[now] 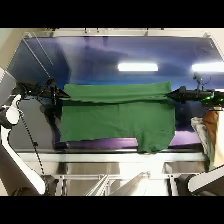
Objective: Fold the shirts.
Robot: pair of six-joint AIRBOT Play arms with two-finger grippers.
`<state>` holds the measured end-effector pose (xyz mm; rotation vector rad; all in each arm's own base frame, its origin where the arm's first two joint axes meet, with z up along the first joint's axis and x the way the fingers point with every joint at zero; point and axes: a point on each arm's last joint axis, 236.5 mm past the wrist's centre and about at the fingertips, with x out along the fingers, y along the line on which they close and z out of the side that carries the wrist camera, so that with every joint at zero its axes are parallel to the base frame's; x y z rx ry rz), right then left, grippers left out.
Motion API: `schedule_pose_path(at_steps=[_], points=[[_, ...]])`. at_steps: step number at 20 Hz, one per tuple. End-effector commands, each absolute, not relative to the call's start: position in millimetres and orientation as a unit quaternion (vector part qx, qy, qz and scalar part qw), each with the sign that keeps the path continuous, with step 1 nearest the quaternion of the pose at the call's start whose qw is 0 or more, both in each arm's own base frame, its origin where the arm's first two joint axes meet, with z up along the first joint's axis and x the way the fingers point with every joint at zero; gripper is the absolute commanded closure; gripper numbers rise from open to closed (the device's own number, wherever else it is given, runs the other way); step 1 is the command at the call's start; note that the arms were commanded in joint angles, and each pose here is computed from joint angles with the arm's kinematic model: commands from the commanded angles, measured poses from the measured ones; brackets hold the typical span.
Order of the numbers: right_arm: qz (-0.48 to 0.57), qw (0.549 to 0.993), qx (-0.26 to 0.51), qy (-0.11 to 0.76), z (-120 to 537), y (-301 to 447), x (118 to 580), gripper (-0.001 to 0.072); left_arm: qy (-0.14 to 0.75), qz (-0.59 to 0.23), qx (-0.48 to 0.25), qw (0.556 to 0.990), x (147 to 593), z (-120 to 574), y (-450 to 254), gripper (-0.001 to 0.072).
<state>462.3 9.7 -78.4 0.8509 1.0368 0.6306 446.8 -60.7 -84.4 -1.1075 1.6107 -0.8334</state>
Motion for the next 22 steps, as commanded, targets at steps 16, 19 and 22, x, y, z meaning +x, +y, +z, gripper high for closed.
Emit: schedule_pose_path(at_steps=[16,19,22], points=[[0.118,0.695,0.342,0.622,-11.5,-76.5,325.7,0.0277,0.669,-0.160,-0.332,0.646,404.4,9.8,64.1,0.0417],[0.075,0.684,0.362,0.629,-30.4,-51.2,269.0,0.0238,0.678,-0.120,-0.303,0.659,369.5,8.6,69.2,0.0417],[0.016,0.661,0.408,0.629,-65.5,-18.5,226.1,0.0195,0.685,-0.124,-0.307,0.649,339.2,1.8,50.2,0.0418]])
